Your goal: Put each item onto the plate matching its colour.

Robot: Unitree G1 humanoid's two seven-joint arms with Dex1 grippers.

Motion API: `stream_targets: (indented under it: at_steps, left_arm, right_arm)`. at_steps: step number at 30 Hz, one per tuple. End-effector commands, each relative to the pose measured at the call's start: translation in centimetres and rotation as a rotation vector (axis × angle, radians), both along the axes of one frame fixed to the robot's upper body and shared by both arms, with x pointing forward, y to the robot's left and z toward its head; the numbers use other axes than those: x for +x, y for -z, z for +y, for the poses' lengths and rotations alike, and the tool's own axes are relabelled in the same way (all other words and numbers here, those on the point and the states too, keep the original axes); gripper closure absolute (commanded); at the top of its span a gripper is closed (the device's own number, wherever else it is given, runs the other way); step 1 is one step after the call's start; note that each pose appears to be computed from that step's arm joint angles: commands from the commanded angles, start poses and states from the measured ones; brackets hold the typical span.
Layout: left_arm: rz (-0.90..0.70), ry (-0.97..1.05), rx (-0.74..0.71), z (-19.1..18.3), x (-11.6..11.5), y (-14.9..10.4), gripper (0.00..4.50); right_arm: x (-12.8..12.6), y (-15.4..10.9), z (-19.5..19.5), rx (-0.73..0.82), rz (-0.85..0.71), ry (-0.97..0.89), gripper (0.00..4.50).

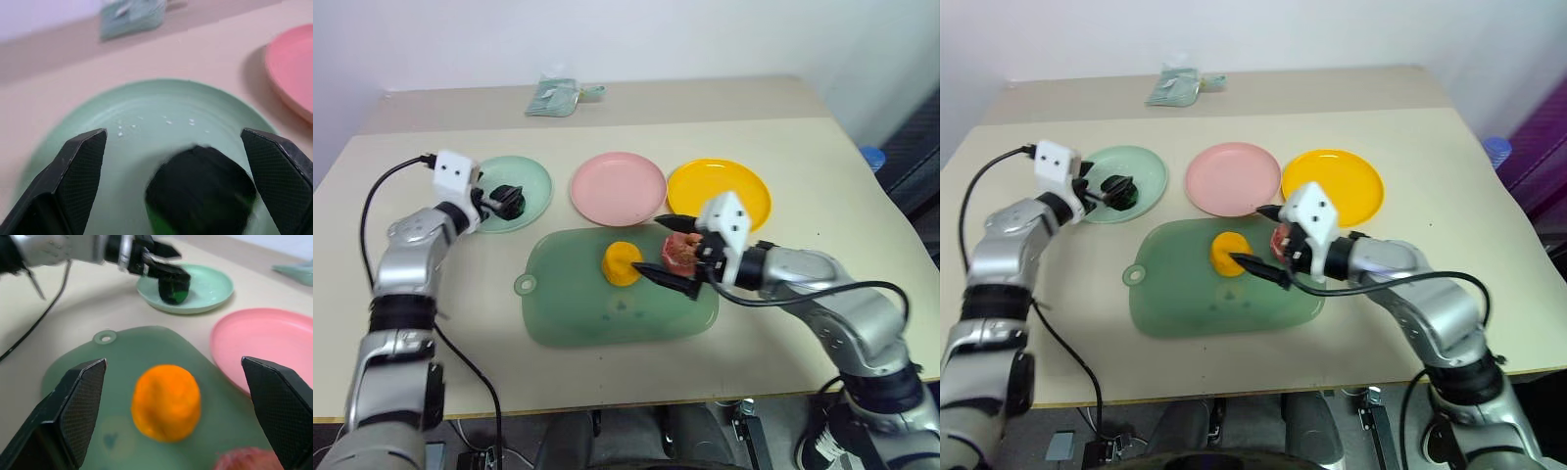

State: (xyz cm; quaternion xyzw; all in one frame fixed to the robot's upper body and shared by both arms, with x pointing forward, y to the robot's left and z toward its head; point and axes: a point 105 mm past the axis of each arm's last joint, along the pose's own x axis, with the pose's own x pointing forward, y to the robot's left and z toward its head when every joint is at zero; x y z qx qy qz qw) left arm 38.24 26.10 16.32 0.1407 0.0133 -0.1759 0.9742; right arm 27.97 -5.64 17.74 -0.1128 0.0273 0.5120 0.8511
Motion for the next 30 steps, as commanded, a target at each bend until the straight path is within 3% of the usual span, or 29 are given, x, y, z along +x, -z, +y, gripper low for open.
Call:
stream_targets:
  at_steps: [1, 8, 11, 12, 14, 18, 22, 25, 30]
  left_arm:
    - [-0.092, 0.169, 0.009, -1.2, -3.4, -2.8, 0.06]
    - [0.101, 0.483, 0.083, -4.9, -11.9, 0.6, 0.06]
    - [0.152, 0.524, 0.068, -5.7, -13.8, 1.6, 0.0]
    - [0.173, 0.535, 0.054, -6.1, -14.4, 2.0, 0.0]
    - [0.196, 0.555, 0.035, -6.8, -15.2, 2.4, 0.0]
    - [0.206, 0.607, 0.008, -8.5, -16.2, 2.8, 0.0]
    - [0.158, 0.63, -0.003, -10.1, -15.9, 2.5, 0.0]
    - [0.153, 0.669, -0.025, -11.3, -16.0, 2.5, 0.0]
    - [0.148, 0.725, -0.044, -13.1, -16.3, 2.9, 0.0]
  right_arm:
    - [1.0, 1.1, 1.3, -0.054, 0.023, 0.03, 0.0]
    - [2.7, 4.6, 1.5, -0.204, 0.094, 0.086, 0.0]
    - [3.0, 4.5, 1.5, -0.196, 0.093, 0.101, 0.89]
    - [3.0, 3.9, 1.7, -0.178, 0.083, 0.098, 1.38]
    - [3.1, 2.5, 1.8, -0.138, 0.055, 0.101, 1.79]
    - [3.5, -1.5, 0.9, -0.009, 0.014, 0.144, 1.79]
    - [7.0, -4.6, -3.6, 0.079, -0.003, 0.384, 1.79]
    - [10.2, -4.3, -8.1, 0.048, 0.003, 0.597, 1.79]
    - [14.2, -1.5, -12.0, 0.019, 0.048, 0.727, 1.79]
